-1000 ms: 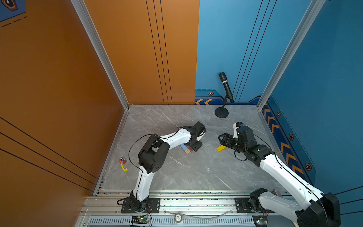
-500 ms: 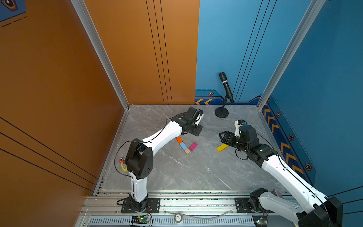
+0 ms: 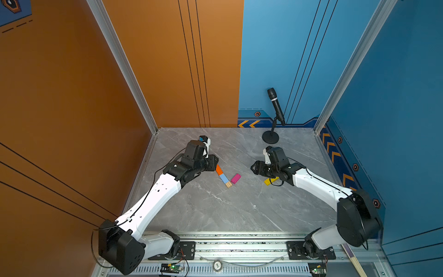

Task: Assemble the letter v with building blocks
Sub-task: Assemble the building block at the center of the board.

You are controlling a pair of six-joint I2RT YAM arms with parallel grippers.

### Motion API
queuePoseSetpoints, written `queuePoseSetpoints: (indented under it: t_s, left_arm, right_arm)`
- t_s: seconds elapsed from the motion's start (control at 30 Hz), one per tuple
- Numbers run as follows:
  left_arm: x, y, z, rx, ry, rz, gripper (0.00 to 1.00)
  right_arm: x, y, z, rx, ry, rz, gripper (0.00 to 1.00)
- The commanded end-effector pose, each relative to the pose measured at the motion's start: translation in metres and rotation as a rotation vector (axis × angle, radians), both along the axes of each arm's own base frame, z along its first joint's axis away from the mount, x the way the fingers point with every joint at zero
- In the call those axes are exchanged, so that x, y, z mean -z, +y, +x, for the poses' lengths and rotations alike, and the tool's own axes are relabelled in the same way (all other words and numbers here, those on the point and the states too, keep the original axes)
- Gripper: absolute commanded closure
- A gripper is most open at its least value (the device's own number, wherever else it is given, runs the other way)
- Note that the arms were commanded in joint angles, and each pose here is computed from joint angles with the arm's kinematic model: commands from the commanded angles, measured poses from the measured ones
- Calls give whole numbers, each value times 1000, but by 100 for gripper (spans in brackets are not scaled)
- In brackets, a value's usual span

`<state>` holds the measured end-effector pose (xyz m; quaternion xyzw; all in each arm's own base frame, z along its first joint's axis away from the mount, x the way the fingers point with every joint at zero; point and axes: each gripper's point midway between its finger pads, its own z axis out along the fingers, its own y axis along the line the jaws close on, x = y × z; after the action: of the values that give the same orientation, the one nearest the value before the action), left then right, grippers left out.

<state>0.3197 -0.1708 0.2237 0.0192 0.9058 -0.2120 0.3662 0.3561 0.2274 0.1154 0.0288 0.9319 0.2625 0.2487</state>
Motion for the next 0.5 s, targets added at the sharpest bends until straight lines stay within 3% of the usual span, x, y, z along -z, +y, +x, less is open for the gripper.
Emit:
queuePoseSetpoints:
  t_s: [0.0,0.2,0.47]
  left_arm:
    - [25,15,-18,-86,68,-36,61]
    - [47,27,-37,-124,114,-44,61]
    - [55,31,-43,-131,137,-30,61]
  right_arm:
    - [12,38,11,-108,19,65,35]
    - [57,76,23,-179,113,78,37]
    - [72,88,36,-174,122,79,38]
